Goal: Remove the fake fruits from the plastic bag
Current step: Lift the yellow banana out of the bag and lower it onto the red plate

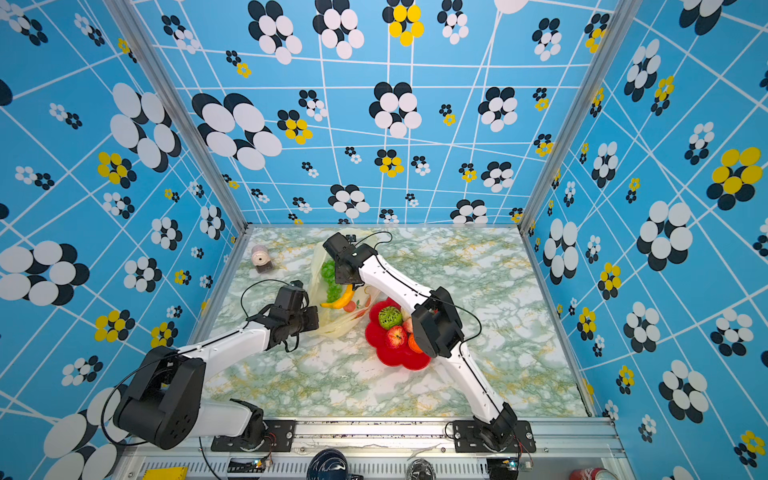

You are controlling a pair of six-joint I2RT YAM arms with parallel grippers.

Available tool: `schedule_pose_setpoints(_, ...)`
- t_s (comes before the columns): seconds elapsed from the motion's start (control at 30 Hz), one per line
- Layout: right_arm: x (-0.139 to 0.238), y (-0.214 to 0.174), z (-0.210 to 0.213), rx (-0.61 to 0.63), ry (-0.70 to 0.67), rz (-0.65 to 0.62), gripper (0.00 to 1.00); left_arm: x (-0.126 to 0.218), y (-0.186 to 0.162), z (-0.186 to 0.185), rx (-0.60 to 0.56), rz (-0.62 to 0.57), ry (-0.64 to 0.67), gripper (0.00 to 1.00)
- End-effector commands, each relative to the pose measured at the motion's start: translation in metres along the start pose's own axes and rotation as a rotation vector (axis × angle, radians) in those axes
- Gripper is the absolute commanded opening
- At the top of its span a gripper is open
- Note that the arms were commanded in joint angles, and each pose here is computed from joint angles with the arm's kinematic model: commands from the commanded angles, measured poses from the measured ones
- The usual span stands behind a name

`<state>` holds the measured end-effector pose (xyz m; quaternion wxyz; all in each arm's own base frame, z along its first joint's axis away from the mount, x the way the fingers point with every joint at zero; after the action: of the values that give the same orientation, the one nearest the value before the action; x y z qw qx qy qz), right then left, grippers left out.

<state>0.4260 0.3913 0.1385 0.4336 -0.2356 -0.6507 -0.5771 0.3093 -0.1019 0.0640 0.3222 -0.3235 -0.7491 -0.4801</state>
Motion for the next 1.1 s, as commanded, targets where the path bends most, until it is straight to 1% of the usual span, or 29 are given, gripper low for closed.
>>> schedule_pose_setpoints(0.0, 0.032, 0.007, -0.006, 0.029, -0.031, -0.014, 0.22, 0.001, -0.003, 0.002, -0.011, -0.008, -0.012, 0.0)
schedule_pose_setpoints(0.13, 0.056, -0.001, -0.007, 0.089, -0.027, 0.001, 0.22, 0.004, -0.002, 0.004, 0.002, -0.028, -0.013, 0.0)
schedule_pose_setpoints(0.2, 0.069, -0.008, -0.015, 0.11, -0.034, 0.009, 0.21, 0.005, -0.001, 0.005, 0.007, -0.036, -0.014, 0.0)
schedule_pose_setpoints(0.27, 0.091, -0.014, -0.027, 0.134, -0.037, -0.008, 0.21, 0.006, -0.001, 0.006, 0.012, -0.044, -0.017, 0.0)
schedule_pose_setpoints(0.37, 0.113, -0.028, -0.046, 0.161, -0.028, -0.016, 0.21, 0.007, 0.0, 0.008, 0.021, -0.047, -0.016, 0.0)
schedule_pose_setpoints(0.57, 0.147, -0.064, -0.097, 0.151, -0.024, 0.017, 0.19, 0.007, 0.0, 0.009, 0.026, -0.045, -0.016, 0.0)
schedule_pose_setpoints(0.63, 0.152, -0.081, -0.114, 0.154, -0.039, 0.04, 0.19, 0.007, 0.0, 0.009, 0.026, -0.046, -0.016, 0.0)
schedule_pose_setpoints(0.73, 0.164, -0.097, -0.137, 0.146, -0.043, 0.057, 0.18, 0.007, 0.0, 0.009, 0.028, -0.043, -0.013, 0.0)
schedule_pose_setpoints(0.83, 0.172, -0.114, -0.161, 0.143, -0.077, 0.074, 0.18, 0.006, -0.001, 0.01, 0.028, -0.041, -0.012, 0.0)
schedule_pose_setpoints(0.97, 0.175, -0.138, -0.19, 0.13, -0.132, 0.116, 0.18, 0.006, -0.001, 0.009, 0.029, -0.04, -0.012, 0.0)
schedule_pose_setpoints(1.07, 0.172, -0.152, -0.203, 0.127, -0.165, 0.138, 0.18, 0.006, 0.0, 0.009, 0.028, -0.041, -0.013, 0.0)
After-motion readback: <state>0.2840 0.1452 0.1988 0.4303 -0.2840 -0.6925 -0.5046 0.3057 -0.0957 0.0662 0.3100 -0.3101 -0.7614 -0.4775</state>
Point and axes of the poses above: each gripper's point midway between its finger pads, its own x axis back along the fingers, its own z axis along the line the jaws close on, y = z × x, the point moved 2 cm from there along x, back along the fingers, and after that the axes turned 9 degrees about x, right-handed, at the moved point
